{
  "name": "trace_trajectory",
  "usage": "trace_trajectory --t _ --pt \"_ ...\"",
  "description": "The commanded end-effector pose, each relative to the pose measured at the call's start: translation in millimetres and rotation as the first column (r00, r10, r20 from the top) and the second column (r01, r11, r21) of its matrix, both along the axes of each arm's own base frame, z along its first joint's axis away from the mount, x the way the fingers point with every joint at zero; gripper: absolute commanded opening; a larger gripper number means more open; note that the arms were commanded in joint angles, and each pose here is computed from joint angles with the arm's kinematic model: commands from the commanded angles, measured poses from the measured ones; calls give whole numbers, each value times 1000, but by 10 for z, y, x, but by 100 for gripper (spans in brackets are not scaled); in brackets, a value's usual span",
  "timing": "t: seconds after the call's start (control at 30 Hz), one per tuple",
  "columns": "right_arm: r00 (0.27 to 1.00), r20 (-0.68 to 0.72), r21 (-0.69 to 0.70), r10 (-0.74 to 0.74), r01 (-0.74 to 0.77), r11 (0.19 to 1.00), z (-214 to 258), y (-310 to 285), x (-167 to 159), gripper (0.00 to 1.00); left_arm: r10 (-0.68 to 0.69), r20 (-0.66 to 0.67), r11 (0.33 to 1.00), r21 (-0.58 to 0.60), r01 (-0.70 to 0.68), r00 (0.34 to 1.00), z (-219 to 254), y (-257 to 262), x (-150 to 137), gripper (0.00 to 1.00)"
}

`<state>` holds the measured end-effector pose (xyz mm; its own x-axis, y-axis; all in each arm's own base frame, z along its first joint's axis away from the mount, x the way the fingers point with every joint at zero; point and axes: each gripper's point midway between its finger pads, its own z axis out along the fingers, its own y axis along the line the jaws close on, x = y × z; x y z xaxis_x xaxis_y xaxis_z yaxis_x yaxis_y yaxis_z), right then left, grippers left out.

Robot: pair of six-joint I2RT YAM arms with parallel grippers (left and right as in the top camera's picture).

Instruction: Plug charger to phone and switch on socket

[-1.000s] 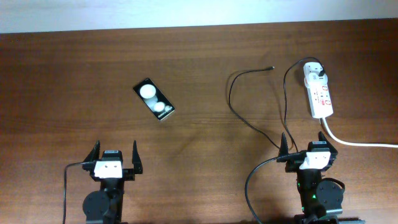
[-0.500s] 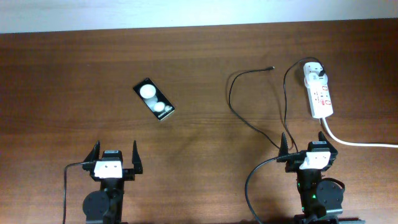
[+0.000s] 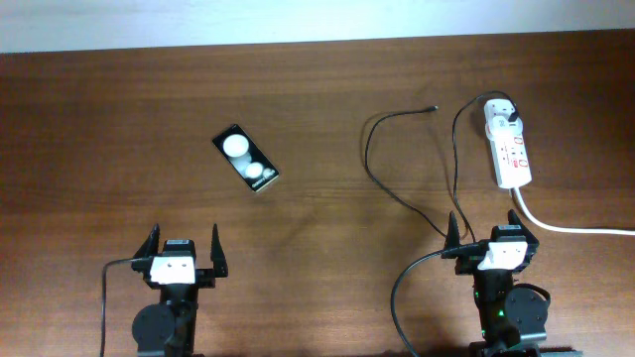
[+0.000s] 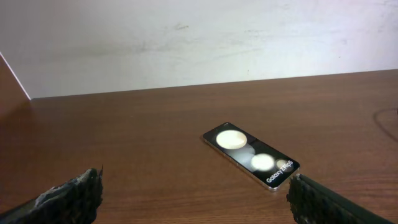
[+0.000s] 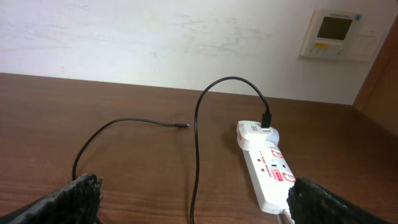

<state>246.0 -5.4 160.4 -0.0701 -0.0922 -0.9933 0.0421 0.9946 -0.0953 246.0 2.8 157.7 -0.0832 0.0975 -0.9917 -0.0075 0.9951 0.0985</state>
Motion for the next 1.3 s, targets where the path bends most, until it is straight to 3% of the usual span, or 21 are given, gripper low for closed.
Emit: trace_trajectory --t 0.0,0.8,0.93,1.27 --pt "1000 -11 -7 8 -9 1000 -42 14 0 99 -9 -3 1000 16 9 1000 -22 -11 1 99" --pt "1000 -11 -7 8 -9 1000 -42 14 0 99 -10 -2 1000 15 10 1000 -21 -12 1 99" --pt "1000 -11 -7 8 -9 1000 -42 14 0 99 -175 29 985 7 175 984 54 -298 -16 99" --pt "1000 -10 -7 8 -9 1000 -41 14 0 99 -224 249 974 11 228 942 1031 -389 -211 99"
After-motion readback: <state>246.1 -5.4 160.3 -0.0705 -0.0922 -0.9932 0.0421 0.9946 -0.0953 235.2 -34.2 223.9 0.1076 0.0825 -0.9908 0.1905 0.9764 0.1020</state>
